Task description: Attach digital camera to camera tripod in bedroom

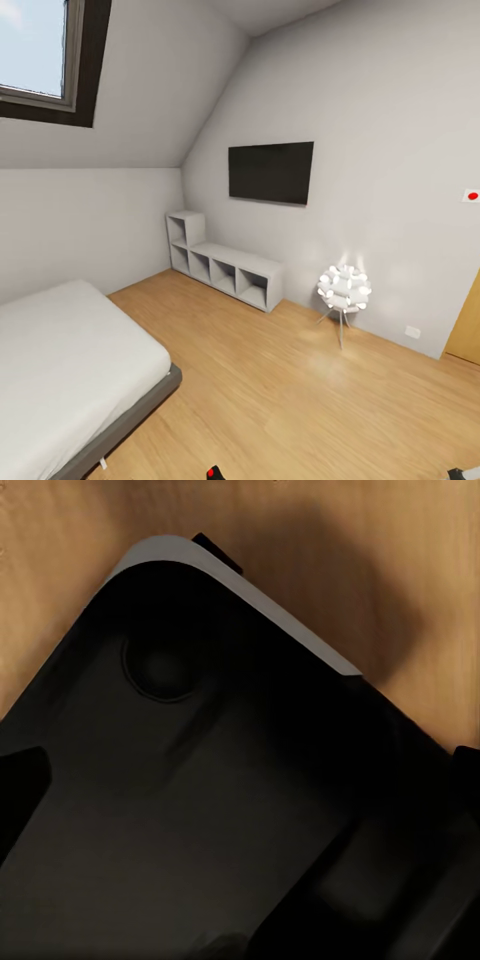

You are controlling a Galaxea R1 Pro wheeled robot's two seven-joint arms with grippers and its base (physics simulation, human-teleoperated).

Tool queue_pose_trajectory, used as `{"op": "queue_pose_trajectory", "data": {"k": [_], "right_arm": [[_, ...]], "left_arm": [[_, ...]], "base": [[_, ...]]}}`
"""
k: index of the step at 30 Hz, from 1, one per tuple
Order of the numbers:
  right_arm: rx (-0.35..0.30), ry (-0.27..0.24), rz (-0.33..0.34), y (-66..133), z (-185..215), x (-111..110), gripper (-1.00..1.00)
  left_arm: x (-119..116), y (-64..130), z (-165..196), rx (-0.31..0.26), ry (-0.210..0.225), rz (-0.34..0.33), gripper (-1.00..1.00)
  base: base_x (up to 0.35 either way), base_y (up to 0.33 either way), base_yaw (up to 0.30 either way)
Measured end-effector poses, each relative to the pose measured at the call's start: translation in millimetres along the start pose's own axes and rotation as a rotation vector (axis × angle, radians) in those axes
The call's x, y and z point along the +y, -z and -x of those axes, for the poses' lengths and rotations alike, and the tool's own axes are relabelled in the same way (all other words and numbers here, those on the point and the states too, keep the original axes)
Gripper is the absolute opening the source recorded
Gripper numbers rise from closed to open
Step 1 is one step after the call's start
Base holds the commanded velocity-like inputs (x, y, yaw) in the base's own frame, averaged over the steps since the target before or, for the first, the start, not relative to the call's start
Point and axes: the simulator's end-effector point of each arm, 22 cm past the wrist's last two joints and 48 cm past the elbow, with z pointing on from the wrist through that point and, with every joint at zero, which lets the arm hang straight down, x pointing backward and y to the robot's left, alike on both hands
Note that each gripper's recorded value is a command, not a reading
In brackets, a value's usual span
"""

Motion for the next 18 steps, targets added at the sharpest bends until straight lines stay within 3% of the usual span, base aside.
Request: {"op": "queue_pose_trajectory", "data": {"k": [9, 18], "right_arm": [[0.0, 0.0, 0.0, 0.1, -0.4, -0.8, 1.0], [0.001, 0.0, 0.0, 0.1, -0.5, -1.0, 1.0]], "left_arm": [[1.0, 0.0, 0.0, 0.0, 0.001, 0.005, 1.0], [1.0, 0.0, 0.2, -0.001, 0.002, 0.004, 1.0]], "base": [[0.005, -0.141, 0.029], [0.0, -0.023, 0.0]]}}
